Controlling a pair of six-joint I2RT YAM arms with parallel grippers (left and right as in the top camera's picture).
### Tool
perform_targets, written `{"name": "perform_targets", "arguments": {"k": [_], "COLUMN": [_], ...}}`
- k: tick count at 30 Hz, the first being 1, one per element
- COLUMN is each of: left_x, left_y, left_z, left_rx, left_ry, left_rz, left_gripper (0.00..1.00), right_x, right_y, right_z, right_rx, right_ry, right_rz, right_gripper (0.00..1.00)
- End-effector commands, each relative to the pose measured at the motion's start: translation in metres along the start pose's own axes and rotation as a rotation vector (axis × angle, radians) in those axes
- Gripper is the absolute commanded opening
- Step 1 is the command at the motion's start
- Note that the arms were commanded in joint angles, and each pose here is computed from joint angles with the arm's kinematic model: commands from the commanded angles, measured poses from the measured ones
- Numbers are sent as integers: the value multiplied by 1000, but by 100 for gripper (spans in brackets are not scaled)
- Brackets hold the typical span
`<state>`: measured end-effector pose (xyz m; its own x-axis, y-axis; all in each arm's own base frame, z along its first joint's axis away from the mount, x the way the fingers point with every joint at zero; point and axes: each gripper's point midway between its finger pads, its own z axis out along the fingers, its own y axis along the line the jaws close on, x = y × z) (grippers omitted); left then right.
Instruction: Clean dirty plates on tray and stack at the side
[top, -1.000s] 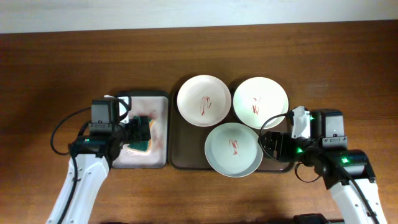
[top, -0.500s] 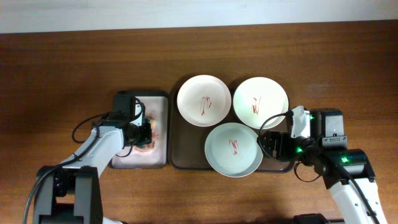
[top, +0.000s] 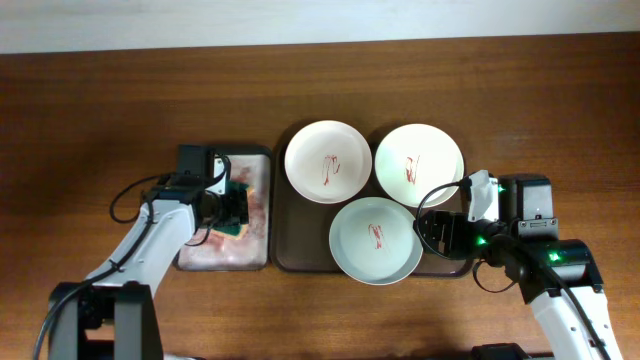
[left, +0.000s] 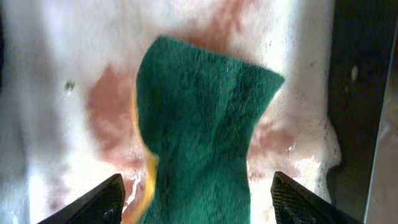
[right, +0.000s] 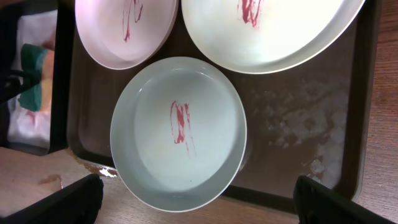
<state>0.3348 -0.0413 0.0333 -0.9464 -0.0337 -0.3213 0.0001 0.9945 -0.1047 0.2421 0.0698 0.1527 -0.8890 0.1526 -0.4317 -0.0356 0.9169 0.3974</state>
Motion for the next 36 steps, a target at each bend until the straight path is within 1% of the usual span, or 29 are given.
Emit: {"name": "perform_targets", "arguments": {"k": [1, 2, 3, 5, 6, 7, 10, 13, 14, 15, 17, 18, 22, 23, 24, 28, 29, 31, 32, 33, 34, 35, 36], "left_x": [-2, -1, 1, 2, 2, 2, 3, -4, -5, -5, -4, -4, -3, -3, -3, -3, -3, -3, -3, -3, -3, -3, -3], "left_y": [-1, -2, -4, -7, -7, -7, -6, -9, -10, -11, -12, -13, -23, -22, -22, -22, -22, -22, -22, -22, -22, -22, -22], "left_z": [13, 18, 22, 26, 26, 26, 20, -6, -14, -28, -41, -43, -44, -44, -44, -43, -43, -43, -43, -43, -43, -43, -43], "left_rx": [-2, 2, 21, 27, 26, 26, 25, 29, 30, 32, 35, 39, 98, 97, 97, 97, 97, 97, 97, 97, 97, 97, 97], "left_ry": [9, 20, 29, 37, 36, 35, 45, 16, 9, -7, -25, -28, -21, -21, -21, -20, -19, -19, -19, -19, -19, -19, -19], "left_rz": [10, 2, 1, 6, 5, 6, 3, 5, 6, 8, 9, 9, 11, 11, 10, 10, 10, 10, 10, 10, 10, 10, 10], "left_gripper": [69, 64, 51, 38, 12, 0, 0, 0, 0, 0, 0, 0, 0, 0, 0, 0, 0, 0, 0, 0, 0, 0, 0], "right_x": [-6, -6, -5, -6, -5, -6, -3, 0, 1, 4, 9, 11, 21, 23, 25, 33, 36, 42, 45, 47, 47, 46, 45], "right_y": [6, 6, 6, 6, 6, 6, 5, 1, -1, -4, -10, -13, -26, -30, -33, -41, -43, -48, -50, -50, -48, -46, -46], "right_z": [-4, -4, -4, -4, -4, -4, -4, 3, 7, 14, 28, 36, 64, 72, 80, 98, 103, 112, 118, 121, 124, 124, 125], "right_rx": [-15, -15, -15, -15, -15, -14, -12, -3, 1, 6, 17, 22, 41, 45, 48, 55, 58, 63, 63, 56, 35, 24, 22], "right_ry": [-15, -14, -14, -14, -14, -15, -4, 30, 51, 81, 144, 175, 281, 304, 322, 383, 402, 433, 450, 459, 463, 460, 456], "right_rz": [-18, -18, -18, -18, -18, -18, -18, -58, -50, -39, -14, -2, 38, 47, 54, 78, 86, 99, 106, 111, 117, 118, 117], "right_gripper": [99, 99, 99, 99, 99, 99, 100, 98, 97, 94, 86, 84, 84, 82, 75, 61, 53, 47, 40, 29, 21, 18, 11]}}
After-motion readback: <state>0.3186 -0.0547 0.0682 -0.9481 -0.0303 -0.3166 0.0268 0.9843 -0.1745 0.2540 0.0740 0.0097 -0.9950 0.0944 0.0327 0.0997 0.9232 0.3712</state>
